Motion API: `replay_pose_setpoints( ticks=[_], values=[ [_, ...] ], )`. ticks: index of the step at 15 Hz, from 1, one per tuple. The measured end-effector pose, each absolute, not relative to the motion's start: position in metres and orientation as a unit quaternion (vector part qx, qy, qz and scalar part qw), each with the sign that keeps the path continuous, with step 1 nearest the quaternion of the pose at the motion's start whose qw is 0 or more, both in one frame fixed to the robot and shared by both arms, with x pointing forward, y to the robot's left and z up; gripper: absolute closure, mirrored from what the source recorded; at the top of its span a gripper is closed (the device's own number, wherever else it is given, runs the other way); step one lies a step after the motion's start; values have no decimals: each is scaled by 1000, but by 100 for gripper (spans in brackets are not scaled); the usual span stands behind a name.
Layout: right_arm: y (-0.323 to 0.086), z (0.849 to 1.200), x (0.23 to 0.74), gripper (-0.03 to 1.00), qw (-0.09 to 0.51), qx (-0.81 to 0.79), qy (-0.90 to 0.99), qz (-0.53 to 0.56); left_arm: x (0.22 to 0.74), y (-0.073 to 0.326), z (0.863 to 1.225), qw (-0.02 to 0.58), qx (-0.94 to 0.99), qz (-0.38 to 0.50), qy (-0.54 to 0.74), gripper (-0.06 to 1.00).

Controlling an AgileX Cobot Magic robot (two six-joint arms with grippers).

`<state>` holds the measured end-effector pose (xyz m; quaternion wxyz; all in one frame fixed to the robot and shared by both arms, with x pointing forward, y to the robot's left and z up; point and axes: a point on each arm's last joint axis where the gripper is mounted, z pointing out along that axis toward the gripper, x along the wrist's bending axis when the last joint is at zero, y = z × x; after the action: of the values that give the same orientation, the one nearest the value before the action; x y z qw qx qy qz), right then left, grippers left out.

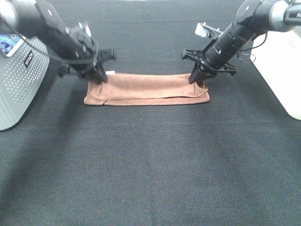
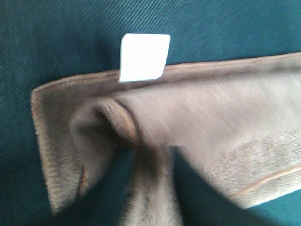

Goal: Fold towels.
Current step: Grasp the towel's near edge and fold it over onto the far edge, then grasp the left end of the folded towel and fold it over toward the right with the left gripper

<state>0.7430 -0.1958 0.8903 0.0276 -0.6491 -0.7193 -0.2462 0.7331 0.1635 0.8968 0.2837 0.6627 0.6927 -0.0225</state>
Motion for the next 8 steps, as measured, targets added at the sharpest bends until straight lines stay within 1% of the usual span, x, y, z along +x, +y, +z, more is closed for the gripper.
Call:
replay_pose_setpoints(
  ticks=[1, 2, 3, 4, 6, 7, 8],
  values=[
    [-196, 892, 743, 53, 28, -648, -720, -247, 733, 163, 897, 284, 664, -22, 691, 42],
    [-195, 893, 743, 35, 30, -647, -721, -245, 733, 163, 899, 285, 664, -21, 691, 30],
    [-196, 900, 740, 20, 34, -645, -726, -237, 733, 164, 904, 287, 667, -15, 687, 20],
    [-197, 909, 738, 16, 30, -641, -731, -231, 732, 166, 913, 284, 675, -5, 681, 16],
    [-200, 930, 733, 14, 22, -636, -741, -216, 727, 174, 916, 247, 672, -7, 698, 15],
    [-200, 930, 733, 14, 22, -636, -741, -216, 727, 174, 916, 247, 672, -7, 698, 15],
    [-202, 936, 730, 13, 25, -641, -739, -206, 725, 179, 914, 221, 668, -12, 710, 15]
  ],
)
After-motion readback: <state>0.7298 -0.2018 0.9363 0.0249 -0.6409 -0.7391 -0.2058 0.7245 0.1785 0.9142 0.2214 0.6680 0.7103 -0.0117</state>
